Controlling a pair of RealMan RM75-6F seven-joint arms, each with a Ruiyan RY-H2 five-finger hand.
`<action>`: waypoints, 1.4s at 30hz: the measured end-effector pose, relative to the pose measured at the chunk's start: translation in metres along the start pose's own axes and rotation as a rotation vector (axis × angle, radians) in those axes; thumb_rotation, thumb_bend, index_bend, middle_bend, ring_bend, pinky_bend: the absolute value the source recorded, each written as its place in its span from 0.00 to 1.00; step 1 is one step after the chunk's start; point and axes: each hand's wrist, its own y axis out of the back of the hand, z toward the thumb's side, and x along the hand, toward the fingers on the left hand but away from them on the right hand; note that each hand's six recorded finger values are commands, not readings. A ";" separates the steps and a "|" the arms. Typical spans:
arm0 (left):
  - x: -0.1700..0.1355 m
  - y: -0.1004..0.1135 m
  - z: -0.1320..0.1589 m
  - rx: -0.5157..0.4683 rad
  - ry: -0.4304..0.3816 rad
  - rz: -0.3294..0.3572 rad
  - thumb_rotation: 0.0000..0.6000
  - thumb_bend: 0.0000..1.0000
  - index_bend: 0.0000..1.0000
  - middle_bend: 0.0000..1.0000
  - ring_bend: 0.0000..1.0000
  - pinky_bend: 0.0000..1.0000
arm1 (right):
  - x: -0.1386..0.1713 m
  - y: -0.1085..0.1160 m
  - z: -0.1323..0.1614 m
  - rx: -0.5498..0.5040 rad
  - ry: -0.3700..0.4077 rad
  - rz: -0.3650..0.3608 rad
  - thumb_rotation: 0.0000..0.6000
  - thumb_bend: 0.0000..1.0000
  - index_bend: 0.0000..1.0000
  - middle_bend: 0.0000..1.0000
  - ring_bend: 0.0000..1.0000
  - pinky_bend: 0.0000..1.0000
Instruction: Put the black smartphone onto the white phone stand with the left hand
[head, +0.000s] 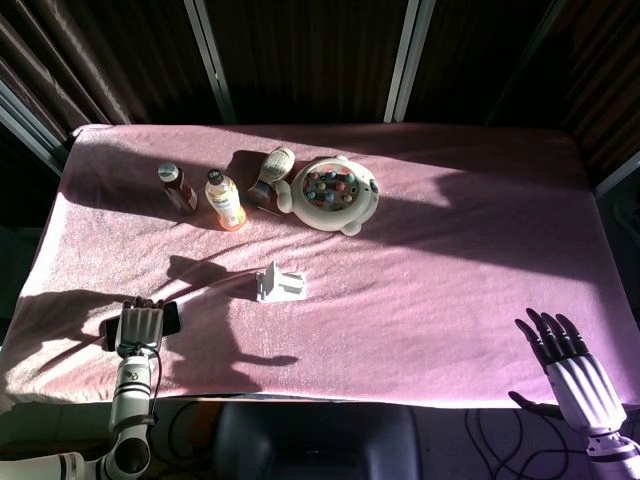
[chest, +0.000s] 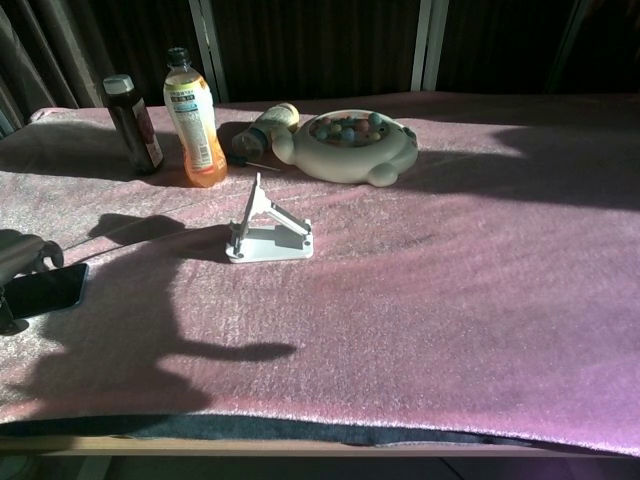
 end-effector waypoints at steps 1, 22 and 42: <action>0.001 0.000 0.000 -0.002 0.002 -0.004 1.00 0.26 0.25 0.27 0.16 0.22 | 0.000 0.000 0.000 0.000 0.000 0.000 1.00 0.25 0.00 0.00 0.00 0.00; 0.014 0.001 -0.005 0.016 -0.010 -0.078 1.00 0.26 0.25 0.33 0.20 0.27 | -0.001 0.001 -0.001 -0.001 -0.012 -0.001 1.00 0.25 0.00 0.00 0.00 0.00; 0.021 0.001 -0.009 -0.080 -0.158 -0.170 1.00 0.36 0.64 0.91 0.58 0.28 | 0.003 0.001 0.002 0.000 0.001 -0.006 1.00 0.25 0.00 0.00 0.00 0.00</action>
